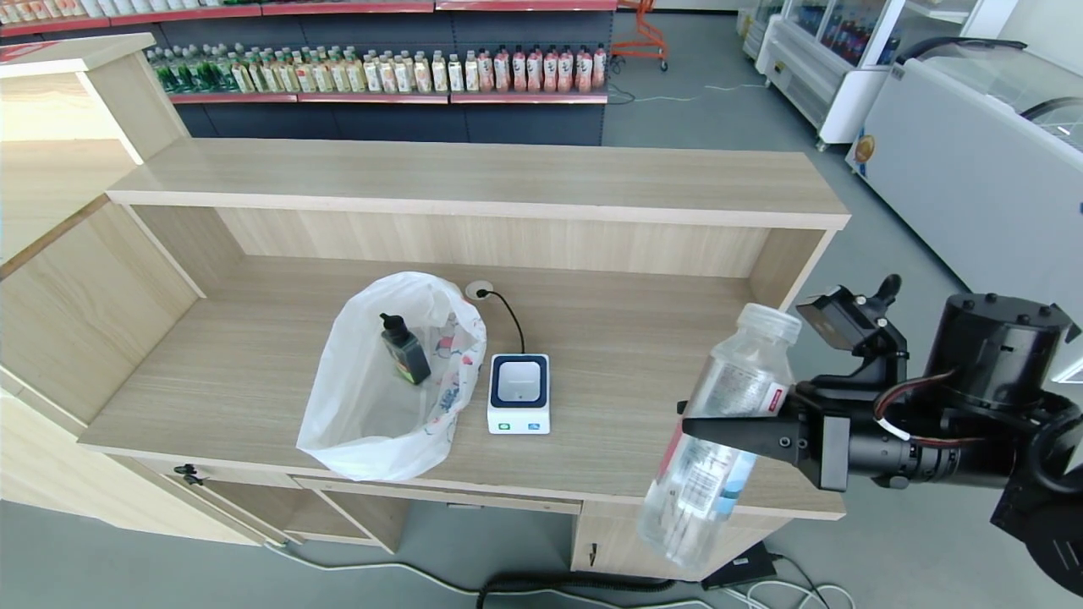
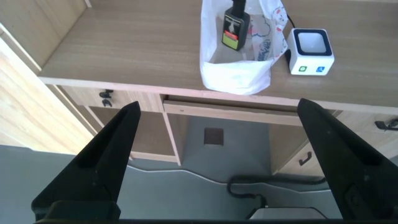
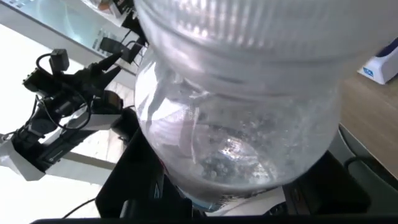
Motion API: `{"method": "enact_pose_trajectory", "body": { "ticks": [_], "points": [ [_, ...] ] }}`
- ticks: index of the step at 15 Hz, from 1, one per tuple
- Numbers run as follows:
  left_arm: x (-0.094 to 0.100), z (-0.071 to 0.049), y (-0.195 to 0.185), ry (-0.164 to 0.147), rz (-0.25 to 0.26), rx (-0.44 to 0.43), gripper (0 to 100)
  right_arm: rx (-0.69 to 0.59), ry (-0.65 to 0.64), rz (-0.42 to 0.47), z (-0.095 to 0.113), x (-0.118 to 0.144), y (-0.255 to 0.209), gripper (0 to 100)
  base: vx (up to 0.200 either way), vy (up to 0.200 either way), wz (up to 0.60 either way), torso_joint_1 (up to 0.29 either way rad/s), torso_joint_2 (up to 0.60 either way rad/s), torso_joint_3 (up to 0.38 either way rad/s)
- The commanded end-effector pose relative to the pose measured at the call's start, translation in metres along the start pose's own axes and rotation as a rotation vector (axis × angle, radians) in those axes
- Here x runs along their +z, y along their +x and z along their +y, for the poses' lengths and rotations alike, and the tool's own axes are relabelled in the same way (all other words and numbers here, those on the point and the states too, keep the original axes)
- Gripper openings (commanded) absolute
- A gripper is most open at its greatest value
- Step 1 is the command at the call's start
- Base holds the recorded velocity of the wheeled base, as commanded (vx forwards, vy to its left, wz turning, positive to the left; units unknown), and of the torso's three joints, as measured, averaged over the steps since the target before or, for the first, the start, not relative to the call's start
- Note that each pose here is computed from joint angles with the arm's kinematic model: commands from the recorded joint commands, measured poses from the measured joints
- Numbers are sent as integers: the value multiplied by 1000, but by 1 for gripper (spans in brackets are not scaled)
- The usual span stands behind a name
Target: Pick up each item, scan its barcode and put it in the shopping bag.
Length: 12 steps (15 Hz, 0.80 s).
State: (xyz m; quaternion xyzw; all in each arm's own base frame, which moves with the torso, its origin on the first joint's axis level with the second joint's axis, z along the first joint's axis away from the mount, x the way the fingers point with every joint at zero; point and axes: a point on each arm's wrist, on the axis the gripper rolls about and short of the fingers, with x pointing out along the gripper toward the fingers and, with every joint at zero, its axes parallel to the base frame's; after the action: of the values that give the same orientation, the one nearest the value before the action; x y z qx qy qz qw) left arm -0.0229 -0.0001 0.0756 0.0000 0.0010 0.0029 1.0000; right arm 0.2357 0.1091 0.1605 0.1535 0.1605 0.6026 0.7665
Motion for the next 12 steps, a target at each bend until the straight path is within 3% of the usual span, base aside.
{"method": "enact_pose_trajectory", "body": {
  "ticks": [1, 5, 12],
  "points": [
    [0, 0, 0, 0, 0, 0, 100, 23, -3, 9, 4, -2, -1, 0, 0, 0, 0, 0, 0, 0],
    [0, 0, 0, 0, 0, 0, 100, 153, -97, 14, 10, 5, -2, 0, 0, 0, 0, 0, 0, 0],
    [0, 0, 0, 0, 0, 0, 100, 161, -90, 23, 8, 0, 0, 0, 0, 0, 0, 0, 0, 0]
  ]
}}
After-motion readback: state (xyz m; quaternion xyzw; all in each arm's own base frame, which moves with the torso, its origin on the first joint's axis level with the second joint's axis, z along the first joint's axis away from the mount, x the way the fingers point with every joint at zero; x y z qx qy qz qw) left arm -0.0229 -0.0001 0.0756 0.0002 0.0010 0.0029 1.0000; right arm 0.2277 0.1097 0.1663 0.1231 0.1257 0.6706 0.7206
